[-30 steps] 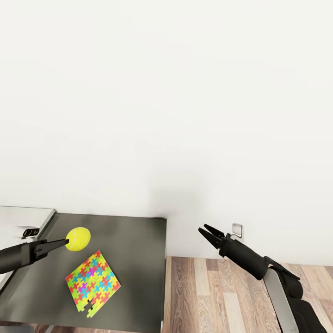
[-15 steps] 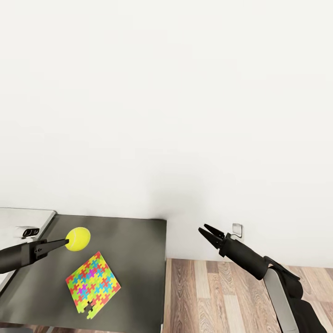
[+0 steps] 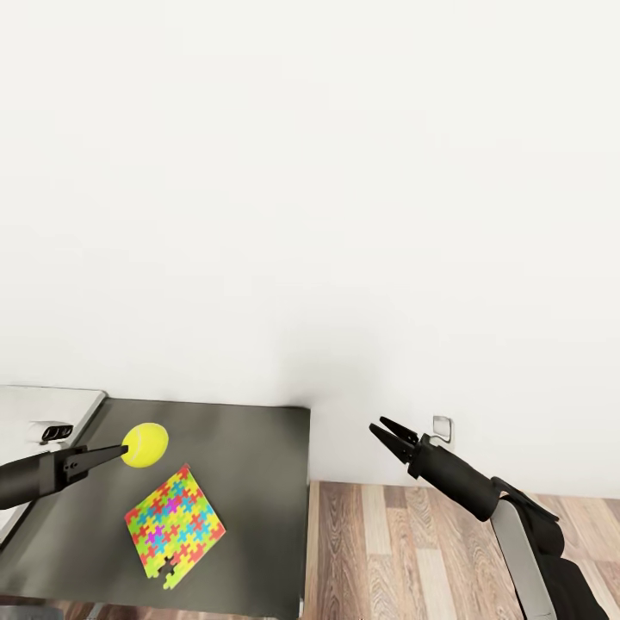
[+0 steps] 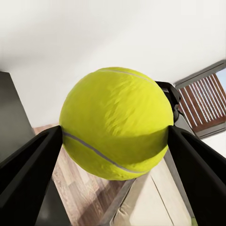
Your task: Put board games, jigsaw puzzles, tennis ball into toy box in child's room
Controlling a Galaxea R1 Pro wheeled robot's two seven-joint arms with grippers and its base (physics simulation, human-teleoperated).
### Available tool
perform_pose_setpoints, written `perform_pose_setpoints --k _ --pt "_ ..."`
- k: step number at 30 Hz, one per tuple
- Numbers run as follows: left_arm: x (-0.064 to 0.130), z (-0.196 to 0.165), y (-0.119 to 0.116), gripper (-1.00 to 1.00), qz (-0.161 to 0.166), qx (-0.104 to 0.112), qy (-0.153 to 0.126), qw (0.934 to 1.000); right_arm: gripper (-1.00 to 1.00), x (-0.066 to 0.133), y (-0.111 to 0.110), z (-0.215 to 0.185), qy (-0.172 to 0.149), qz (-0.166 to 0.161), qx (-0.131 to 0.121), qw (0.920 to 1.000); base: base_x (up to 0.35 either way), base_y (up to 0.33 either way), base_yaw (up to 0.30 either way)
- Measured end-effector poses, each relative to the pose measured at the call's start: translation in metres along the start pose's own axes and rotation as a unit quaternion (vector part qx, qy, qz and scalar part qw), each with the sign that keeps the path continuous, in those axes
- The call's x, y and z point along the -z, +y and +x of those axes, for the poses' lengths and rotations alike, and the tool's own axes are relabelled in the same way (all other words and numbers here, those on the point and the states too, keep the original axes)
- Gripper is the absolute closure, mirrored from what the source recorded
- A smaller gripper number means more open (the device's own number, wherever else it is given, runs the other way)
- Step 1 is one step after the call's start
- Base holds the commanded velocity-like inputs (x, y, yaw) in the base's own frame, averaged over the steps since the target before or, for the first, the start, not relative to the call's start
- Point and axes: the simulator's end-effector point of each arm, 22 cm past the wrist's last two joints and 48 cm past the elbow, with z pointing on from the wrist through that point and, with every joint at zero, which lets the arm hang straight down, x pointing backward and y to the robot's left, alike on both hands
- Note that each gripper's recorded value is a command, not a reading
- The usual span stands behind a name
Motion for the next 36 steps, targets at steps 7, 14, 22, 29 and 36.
perform_pose_setpoints --k 7,14,22,29,36 --pt "0.001 -0.003 -0.004 1.00 0.001 -0.005 -0.002 1.0000 -1.00 0.000 0.006 -0.003 -0.003 -0.006 0.004 1.0000 -0.232 -0.010 0.000" --pt "0.003 -0.005 -0.009 1.00 0.003 -0.010 -0.004 0.9999 -1.00 0.000 0.011 -0.007 -0.005 -0.011 0.009 0.9999 -0.185 -0.075 0.000" --pt "0.005 -0.009 -0.015 1.00 0.003 -0.019 -0.009 0.9998 -1.00 0.001 0.018 -0.014 -0.014 -0.015 0.024 0.9995 -0.026 -0.017 0.035" --pt "0.023 -0.021 -0.023 1.00 -0.007 -0.037 -0.035 0.9987 -1.00 0.002 0.023 -0.022 -0.026 -0.017 0.045 0.9985 -0.002 -0.001 0.069" --pt "0.039 -0.029 -0.030 1.00 -0.016 -0.050 -0.057 0.9970 -1.00 0.003 0.028 -0.025 -0.029 -0.021 0.051 0.9981 0.000 0.000 0.074"
